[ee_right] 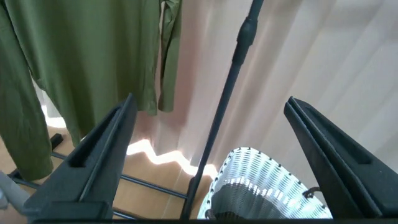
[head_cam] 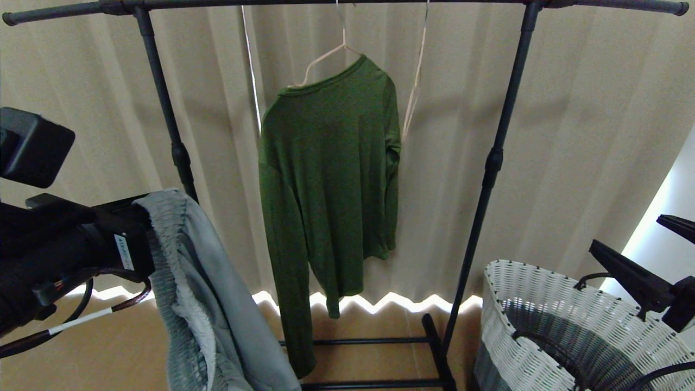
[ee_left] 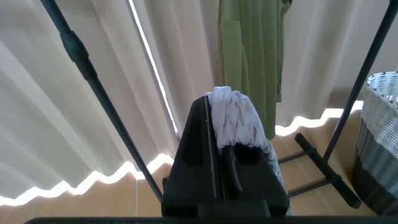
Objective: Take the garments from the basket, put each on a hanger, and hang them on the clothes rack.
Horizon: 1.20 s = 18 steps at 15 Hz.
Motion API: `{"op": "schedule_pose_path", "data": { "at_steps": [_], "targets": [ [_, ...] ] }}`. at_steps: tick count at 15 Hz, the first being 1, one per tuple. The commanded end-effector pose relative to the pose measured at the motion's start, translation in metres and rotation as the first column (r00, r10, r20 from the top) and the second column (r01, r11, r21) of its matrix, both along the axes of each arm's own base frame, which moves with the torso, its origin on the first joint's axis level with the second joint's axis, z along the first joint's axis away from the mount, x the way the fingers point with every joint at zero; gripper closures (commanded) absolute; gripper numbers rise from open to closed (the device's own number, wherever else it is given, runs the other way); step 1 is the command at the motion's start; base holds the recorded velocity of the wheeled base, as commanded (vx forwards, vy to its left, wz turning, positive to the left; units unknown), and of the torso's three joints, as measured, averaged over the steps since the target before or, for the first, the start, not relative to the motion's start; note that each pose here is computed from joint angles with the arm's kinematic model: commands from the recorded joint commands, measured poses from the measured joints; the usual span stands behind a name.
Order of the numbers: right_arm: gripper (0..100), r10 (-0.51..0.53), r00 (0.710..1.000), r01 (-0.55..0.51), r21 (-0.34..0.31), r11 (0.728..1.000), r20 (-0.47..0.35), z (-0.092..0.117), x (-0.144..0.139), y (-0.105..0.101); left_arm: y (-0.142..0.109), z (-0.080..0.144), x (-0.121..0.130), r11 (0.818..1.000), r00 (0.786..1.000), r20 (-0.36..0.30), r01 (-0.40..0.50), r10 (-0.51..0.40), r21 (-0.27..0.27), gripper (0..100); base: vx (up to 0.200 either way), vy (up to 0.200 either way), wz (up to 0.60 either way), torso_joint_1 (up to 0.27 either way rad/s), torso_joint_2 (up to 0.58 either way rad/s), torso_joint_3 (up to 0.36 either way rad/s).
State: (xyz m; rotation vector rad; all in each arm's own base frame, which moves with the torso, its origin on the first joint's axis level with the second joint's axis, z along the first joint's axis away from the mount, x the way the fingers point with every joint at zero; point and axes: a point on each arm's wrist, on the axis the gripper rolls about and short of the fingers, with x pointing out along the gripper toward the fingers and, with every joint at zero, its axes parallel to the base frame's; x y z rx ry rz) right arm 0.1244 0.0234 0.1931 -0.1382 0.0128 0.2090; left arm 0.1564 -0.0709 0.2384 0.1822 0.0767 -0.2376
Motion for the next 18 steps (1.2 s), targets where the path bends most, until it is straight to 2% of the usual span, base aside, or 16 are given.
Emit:
{"op": "schedule_pose_path", "data": {
  "at_steps": [1,5,18],
  "targets": [
    [0,-0.017,1.0,0.017,-0.002,1.0,-0.01,-0.001,0.002,-0.002,-0.001,-0.001,0.001,1.0,1.0,-0.004,-0.001,0.001,0.003,100,0.0,0.0,0.0,0.1,-0.33,-0.256],
    [0,-0.091,0.994,0.091,-0.009,0.996,-0.058,-0.009,0.011,-0.011,-0.001,-0.001,0.001,1.0,1.0,-0.005,0.001,-0.001,0.006,100,0.0,0.0,0.0,0.127,-0.37,-0.283],
    [0,-0.091,0.993,0.09,-0.015,0.996,-0.074,-0.013,0.011,-0.011,-0.001,-0.003,-0.001,1.0,1.0,-0.007,0.006,-0.006,0.012,100,0.0,0.0,0.0,0.198,-0.48,-0.281]
  ]
}}
